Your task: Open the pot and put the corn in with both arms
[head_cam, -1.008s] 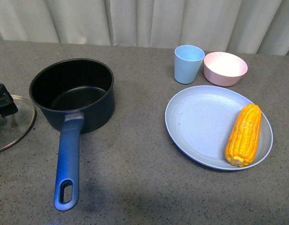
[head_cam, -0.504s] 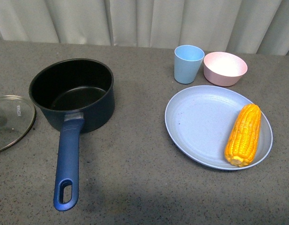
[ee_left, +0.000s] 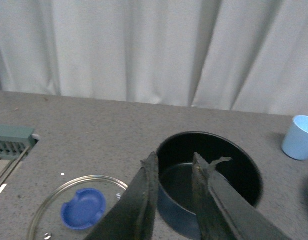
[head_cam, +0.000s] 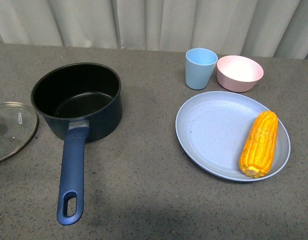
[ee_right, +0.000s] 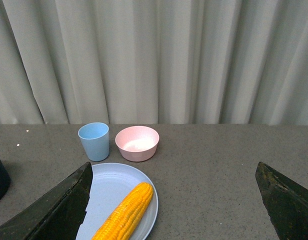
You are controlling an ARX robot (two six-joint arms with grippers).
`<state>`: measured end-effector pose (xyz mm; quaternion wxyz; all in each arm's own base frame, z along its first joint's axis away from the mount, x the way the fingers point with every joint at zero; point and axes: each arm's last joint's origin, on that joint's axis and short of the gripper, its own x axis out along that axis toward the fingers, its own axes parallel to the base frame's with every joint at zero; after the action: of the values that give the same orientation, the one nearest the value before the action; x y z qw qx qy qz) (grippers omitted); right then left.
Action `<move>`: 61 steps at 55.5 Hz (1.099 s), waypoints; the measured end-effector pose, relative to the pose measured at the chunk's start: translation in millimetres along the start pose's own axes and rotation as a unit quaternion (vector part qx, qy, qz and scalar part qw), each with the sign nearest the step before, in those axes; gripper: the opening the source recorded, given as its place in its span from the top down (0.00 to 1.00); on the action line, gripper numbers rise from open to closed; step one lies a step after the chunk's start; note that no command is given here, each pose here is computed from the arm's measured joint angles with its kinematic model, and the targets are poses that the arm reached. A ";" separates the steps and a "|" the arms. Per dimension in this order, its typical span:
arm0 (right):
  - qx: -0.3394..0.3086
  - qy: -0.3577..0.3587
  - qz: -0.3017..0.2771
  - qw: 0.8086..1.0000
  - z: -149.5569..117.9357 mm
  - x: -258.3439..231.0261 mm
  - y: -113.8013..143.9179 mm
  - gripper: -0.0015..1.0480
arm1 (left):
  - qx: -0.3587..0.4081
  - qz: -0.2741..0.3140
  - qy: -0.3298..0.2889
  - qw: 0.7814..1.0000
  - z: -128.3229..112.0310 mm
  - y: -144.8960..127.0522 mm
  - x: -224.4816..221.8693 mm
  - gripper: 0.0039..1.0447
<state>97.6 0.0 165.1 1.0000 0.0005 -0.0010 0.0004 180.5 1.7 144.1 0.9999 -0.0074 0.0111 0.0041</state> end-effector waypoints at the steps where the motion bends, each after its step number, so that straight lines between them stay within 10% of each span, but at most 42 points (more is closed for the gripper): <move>1: 0.000 0.000 0.000 1.000 0.0 0.0 0.0 0.09 | 0.001 -0.004 0.000 1.000 0.6 -1.0 -1.9 0.80; 7: 0.000 0.000 0.000 1.000 0.0 0.0 0.0 0.09 | 0.002 -0.004 -0.001 1.000 3.9 -1.6 -11.7 0.97; 61: 0.000 0.000 0.000 1.000 0.0 0.0 0.0 0.09 | 0.004 -0.004 -0.022 1.000 27.9 -1.6 -59.6 0.97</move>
<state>97.6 0.0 165.1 1.0000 0.0005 -0.0010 0.0004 121.6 0.0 173.3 0.9999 -0.0037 -0.0110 0.0001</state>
